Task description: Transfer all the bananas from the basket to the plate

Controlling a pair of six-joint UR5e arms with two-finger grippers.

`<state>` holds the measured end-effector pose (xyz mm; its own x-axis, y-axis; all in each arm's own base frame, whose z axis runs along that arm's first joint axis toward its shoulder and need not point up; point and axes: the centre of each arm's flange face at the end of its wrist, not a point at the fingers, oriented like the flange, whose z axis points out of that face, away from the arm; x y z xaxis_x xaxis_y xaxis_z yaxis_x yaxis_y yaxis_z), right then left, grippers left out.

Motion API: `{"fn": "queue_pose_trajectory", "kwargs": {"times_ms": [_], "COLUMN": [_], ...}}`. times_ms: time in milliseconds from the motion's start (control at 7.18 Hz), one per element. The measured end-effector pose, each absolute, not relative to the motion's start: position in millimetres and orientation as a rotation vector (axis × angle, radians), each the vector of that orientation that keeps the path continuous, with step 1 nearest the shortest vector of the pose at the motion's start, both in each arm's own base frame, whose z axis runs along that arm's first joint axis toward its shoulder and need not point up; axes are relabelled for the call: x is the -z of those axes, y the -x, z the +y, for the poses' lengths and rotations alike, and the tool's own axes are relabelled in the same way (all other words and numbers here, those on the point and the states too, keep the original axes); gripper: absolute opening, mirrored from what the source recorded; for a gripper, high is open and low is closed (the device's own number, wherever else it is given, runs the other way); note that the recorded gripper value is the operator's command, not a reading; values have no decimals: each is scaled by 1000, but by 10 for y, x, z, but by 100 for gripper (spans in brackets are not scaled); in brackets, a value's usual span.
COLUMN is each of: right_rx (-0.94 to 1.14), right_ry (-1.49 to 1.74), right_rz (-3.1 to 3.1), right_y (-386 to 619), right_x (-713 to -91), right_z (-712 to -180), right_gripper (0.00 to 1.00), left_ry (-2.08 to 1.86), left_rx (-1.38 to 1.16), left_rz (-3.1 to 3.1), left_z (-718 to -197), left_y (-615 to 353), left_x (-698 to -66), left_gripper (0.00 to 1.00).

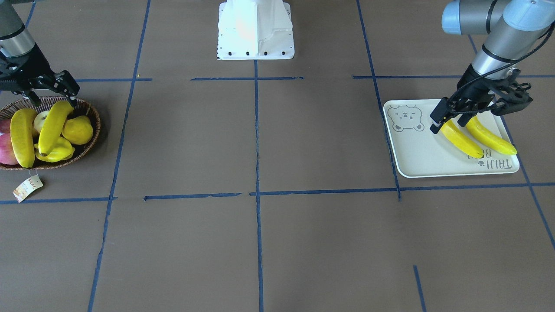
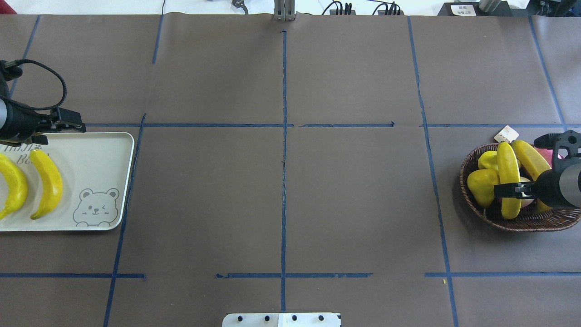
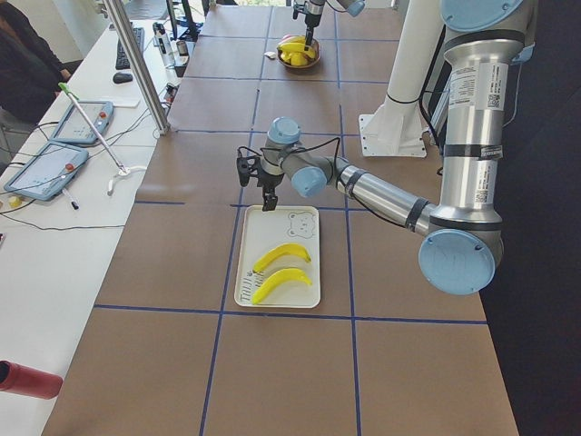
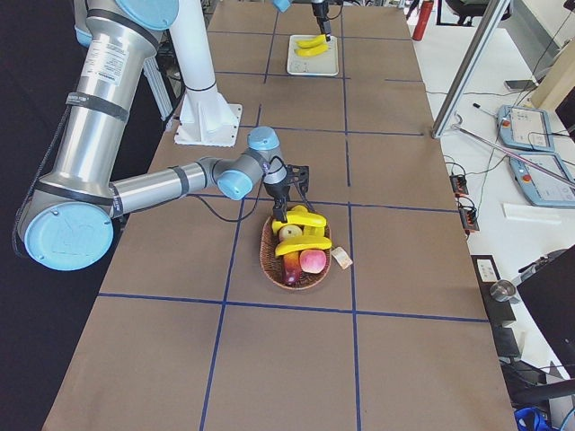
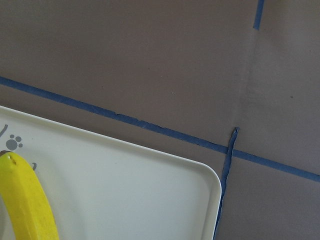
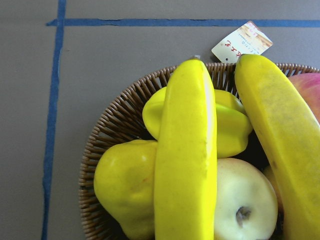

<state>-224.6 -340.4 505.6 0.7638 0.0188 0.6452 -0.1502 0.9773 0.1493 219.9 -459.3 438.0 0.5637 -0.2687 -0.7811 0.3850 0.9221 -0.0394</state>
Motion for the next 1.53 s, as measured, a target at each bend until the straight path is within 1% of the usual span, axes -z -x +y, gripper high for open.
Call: {"fn": "queue_pose_trajectory", "kwargs": {"times_ms": [139,278,418,557,696,835,1114,1392,1532], "right_rx": [-86,-82,-82,-85,-94,-103,-126,-160,-138], "right_ry": [-198,-196,-195,-196,-201,-211,-259,-289,-284], "right_rz": [-680,-671,-667,-666,-666,-666,-682,-790,-888], "right_y": [2316,2356,2368,2349,2291,2185,1852,1519,1544], "right_x": [-5131,-5175,-5202,-5204,-5195,-5182,-4988,-4509,-4212], "right_z": [-3411,-3415,-3419,-3429,-3455,-3496,-3560,-3623,-3707], "right_gripper": [94,60,31,15,5,0,0,1,1], "left_ry": [-141,-140,-141,-142,-143,-143,-140,-128,-121], "left_rx": [386,386,386,386,386,386,381,366,356], "left_rz": [893,892,893,895,895,895,904,925,939], "left_z": [-4591,-4589,-4586,-4582,-4580,-4577,-4544,-4493,-4482], "left_y": [-2199,-2196,-2192,-2188,-2184,-2181,-2166,-2156,-2173], "left_x": [-4383,-4386,-4379,-4372,-4368,-4366,-4333,-4265,-4214], "left_gripper": [99,99,99,99,99,99,99,99,99]}}
